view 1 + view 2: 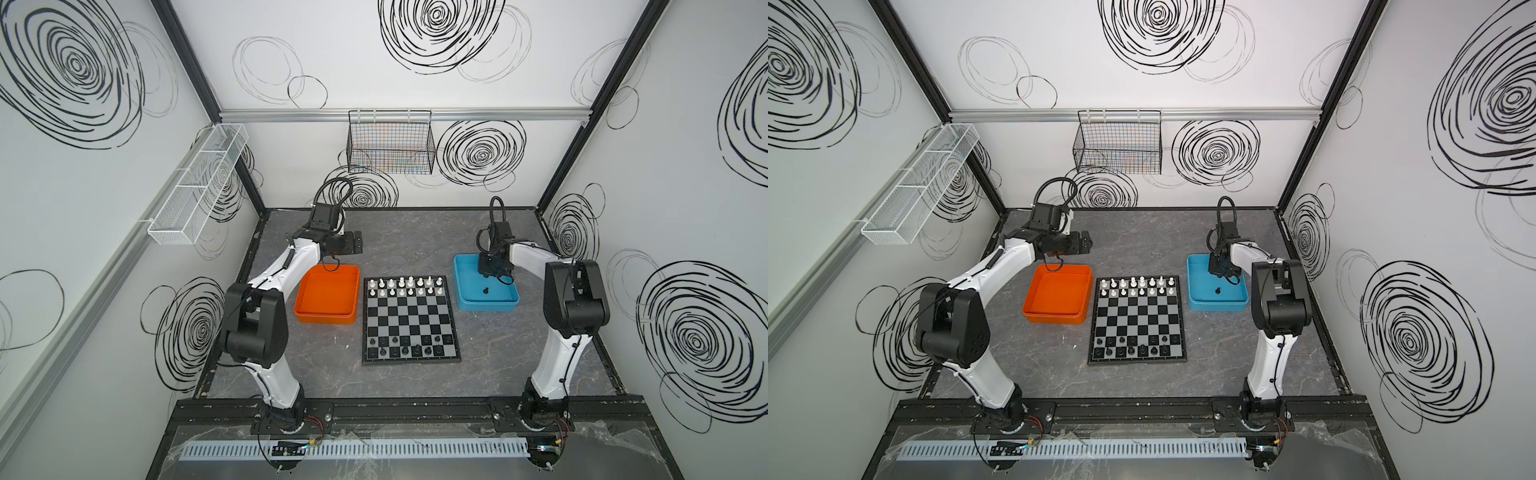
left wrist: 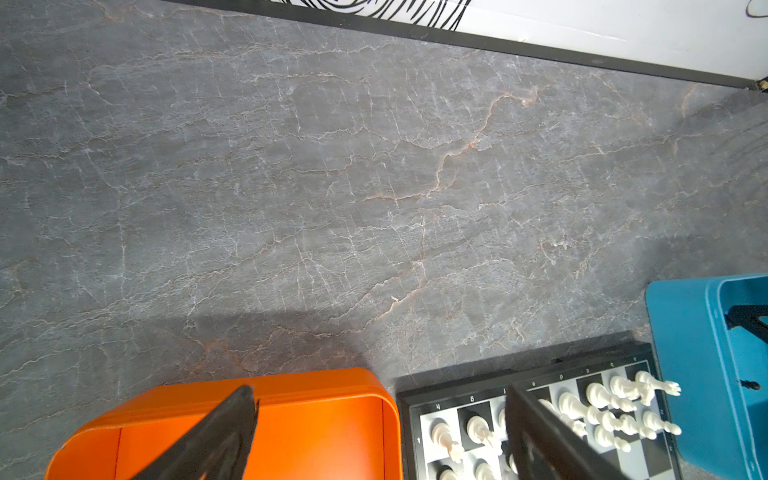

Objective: Set up the chess pieces on the board
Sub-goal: 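Close the right gripper on the black piece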

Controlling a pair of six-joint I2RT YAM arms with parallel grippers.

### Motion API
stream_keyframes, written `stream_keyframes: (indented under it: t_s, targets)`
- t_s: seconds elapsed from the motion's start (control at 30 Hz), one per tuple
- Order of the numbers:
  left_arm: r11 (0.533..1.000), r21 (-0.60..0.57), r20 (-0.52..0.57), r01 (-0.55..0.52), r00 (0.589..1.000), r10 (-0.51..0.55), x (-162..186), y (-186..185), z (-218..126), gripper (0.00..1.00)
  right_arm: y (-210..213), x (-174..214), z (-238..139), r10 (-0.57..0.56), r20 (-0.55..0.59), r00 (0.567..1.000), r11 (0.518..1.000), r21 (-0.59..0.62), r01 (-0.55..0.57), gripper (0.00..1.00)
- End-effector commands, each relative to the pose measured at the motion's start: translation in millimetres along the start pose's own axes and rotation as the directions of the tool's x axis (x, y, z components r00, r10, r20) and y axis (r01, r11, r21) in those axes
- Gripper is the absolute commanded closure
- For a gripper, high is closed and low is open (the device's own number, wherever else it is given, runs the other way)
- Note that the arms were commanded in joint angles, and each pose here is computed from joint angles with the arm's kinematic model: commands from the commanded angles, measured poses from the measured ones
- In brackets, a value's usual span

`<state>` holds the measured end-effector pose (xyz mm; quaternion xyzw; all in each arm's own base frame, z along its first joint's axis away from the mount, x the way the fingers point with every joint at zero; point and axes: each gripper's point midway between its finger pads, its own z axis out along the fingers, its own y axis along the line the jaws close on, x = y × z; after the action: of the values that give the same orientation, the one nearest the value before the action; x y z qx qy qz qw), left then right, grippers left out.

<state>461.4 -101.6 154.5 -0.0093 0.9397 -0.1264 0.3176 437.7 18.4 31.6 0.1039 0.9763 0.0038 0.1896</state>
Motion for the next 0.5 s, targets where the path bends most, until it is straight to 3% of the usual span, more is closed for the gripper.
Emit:
stream_keyframes:
  t_s: [0.0,0.47]
  targets:
    - [1.0,0.003,0.017,0.013,1.0,-0.013,-5.0,4.3,5.7,0.04,0.6,-9.3,-16.8,-0.001,0.027,1.0,1.0,-0.009,0.001,0.9]
    - [1.0,0.005,0.016,0.016,1.0,-0.016,-4.7,3.8,5.8,0.04,13.7,-10.9,-62.7,-0.034,0.067,0.997,0.999,-0.038,0.037,0.91]
